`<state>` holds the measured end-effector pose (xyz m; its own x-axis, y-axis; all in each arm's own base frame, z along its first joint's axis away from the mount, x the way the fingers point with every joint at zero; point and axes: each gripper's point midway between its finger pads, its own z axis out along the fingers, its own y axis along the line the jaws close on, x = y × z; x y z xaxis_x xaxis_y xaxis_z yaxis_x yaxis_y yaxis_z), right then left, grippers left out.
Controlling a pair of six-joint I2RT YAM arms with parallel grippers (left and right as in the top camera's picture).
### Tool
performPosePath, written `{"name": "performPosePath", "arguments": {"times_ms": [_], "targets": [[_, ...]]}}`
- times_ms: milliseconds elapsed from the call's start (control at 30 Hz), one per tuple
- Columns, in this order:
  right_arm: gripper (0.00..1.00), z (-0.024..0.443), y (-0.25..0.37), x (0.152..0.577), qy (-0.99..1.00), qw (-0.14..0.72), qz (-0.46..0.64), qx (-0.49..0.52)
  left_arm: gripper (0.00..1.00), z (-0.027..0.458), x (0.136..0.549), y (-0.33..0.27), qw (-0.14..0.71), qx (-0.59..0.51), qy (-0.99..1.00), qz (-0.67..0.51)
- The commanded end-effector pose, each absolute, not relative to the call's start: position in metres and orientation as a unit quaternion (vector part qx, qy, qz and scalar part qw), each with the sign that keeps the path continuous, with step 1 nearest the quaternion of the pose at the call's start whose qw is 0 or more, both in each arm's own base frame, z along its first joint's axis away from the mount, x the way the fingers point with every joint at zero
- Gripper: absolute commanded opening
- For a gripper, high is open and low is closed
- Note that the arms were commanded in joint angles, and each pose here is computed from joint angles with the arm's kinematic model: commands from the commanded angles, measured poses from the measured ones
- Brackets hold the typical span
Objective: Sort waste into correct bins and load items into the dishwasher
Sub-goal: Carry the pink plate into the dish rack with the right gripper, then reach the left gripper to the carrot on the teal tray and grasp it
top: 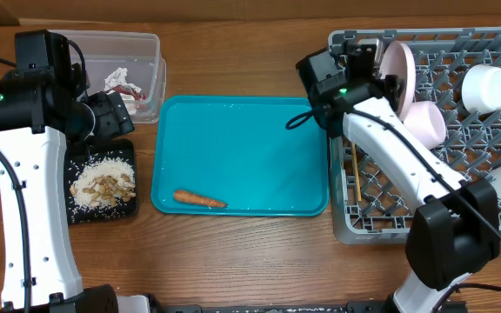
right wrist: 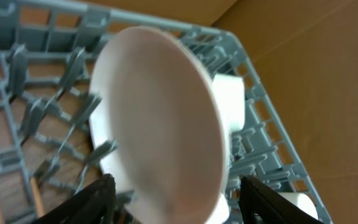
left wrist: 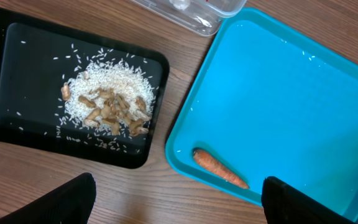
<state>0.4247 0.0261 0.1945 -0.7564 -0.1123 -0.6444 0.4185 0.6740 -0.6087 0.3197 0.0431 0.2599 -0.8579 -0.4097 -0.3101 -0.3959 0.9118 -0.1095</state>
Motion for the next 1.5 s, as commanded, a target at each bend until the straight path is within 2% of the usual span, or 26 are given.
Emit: {"name": "performPosePath", "arguments": {"times_ms": [0, 233, 400, 500, 733, 900, 1000, 1233, 1467], "targets": [[0.65, 0.184, 0.032, 0.421, 0.872, 0.32, -0.36, 0.085, 0.87, 0.263, 0.318, 0.043, 0.17, -0.216, 0.961, -0.026], [0.66, 0.17, 0.073, 0.407, 0.936, 0.281, -0.2, 0.066, 0.89, 0.262, 0.316, 0.042, 0.166, -0.216, 0.962, -0.026], [0.71, 0.171, 0.14, 0.383, 0.974, 0.227, 0.002, -0.029, 0.92, 0.26, 0.313, 0.04, 0.157, -0.215, 0.964, -0.027], [0.72, 0.173, 0.156, 0.371, 0.977, 0.204, 0.053, -0.043, 0.92, 0.255, 0.311, 0.028, 0.142, -0.21, 0.966, -0.059], [0.74, 0.174, 0.142, 0.363, 0.981, 0.187, 0.047, -0.027, 0.94, 0.209, 0.292, -0.014, 0.054, -0.197, 0.971, -0.123], [0.76, 0.196, 0.107, 0.367, 0.977, 0.208, 0.045, 0.016, 0.98, 0.161, 0.272, -0.047, -0.017, -0.224, 0.965, -0.132], [0.81, 0.207, 0.082, 0.366, 0.974, 0.218, 0.041, 0.048, 0.99, 0.137, 0.268, -0.077, -0.039, -0.228, 0.959, -0.165], [0.82, 0.204, 0.046, 0.356, 0.977, 0.192, 0.024, 0.091, 0.99, 0.086, 0.273, -0.118, -0.021, -0.262, 0.948, -0.179], [0.82, 0.204, 0.045, 0.355, 0.977, 0.191, 0.024, 0.093, 0.99, 0.064, 0.27, -0.123, -0.007, -0.292, 0.943, -0.158]]}}
